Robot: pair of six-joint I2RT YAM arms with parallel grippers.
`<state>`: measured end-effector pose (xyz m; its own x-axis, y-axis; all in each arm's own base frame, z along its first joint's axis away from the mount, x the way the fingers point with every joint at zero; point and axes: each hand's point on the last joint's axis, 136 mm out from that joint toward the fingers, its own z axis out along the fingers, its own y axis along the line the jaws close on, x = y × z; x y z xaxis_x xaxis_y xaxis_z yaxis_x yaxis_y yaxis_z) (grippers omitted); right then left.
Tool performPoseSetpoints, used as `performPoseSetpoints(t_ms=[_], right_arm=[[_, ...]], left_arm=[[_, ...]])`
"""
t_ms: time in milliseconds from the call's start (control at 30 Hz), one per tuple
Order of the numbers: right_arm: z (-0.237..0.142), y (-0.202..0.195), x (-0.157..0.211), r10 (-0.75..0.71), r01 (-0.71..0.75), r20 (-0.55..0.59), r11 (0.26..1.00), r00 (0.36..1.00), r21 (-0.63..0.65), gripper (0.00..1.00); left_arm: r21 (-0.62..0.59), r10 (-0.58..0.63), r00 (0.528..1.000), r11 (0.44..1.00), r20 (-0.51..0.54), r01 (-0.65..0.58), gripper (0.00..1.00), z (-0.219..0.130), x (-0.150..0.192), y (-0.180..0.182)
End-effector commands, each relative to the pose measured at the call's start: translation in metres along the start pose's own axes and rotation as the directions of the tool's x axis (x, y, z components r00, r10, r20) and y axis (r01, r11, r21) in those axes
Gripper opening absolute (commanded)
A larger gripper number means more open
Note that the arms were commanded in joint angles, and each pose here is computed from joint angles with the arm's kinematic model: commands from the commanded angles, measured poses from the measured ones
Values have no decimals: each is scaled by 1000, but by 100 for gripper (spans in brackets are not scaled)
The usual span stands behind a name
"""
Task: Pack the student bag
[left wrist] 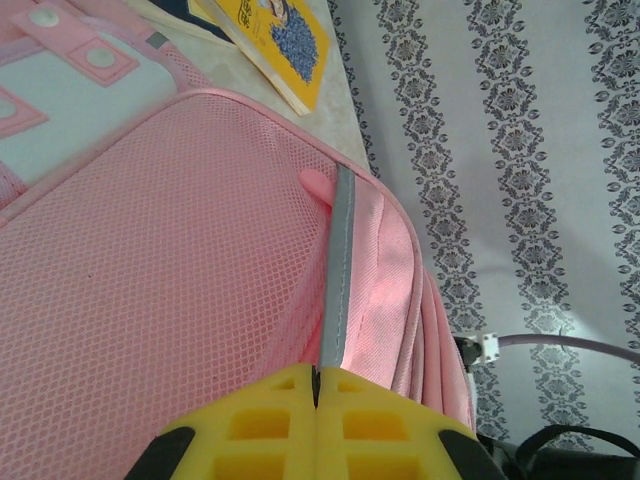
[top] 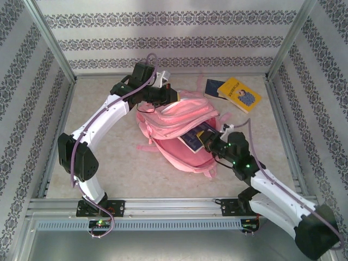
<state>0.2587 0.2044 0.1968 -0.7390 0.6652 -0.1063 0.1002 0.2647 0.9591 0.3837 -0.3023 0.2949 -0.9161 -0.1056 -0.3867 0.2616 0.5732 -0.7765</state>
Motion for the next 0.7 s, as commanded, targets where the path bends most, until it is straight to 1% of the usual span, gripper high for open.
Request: performPoseSetpoints(t_ms=[0,100,233,367,400,467,567,667], right_arm=[[13,65,-9,-57,65,51,981,997,-182,0],[40,63,-10,-72,78,51,987,996,-141,0],[79,47,-17,-52,56,68,997,996,-59,0],[123,37,-18,-61,62,50,998,997,-5,0],[133,36,-17,-69,69,43,998,997,5,1],[154,34,-15,-90,90,24,996,996,27,16],[176,29,-13,-111,111,-5,992,994,55,44],[184,30,-10,-157,158,-34,986,987,57,60]], left_arm=[[142,87,989,984,118,-103,0,-35,-22,-52],[159,83,989,982,122,-102,0,-37,-23,-56],[168,89,985,979,150,-114,0,-46,-26,-65],[171,92,980,978,176,-122,0,-54,-27,-71],[171,92,979,977,182,-124,0,-55,-28,-71],[165,98,977,978,190,-130,0,-57,-27,-71],[132,112,973,981,200,-140,0,-60,-27,-65],[85,113,971,987,211,-134,0,-65,-29,-49]])
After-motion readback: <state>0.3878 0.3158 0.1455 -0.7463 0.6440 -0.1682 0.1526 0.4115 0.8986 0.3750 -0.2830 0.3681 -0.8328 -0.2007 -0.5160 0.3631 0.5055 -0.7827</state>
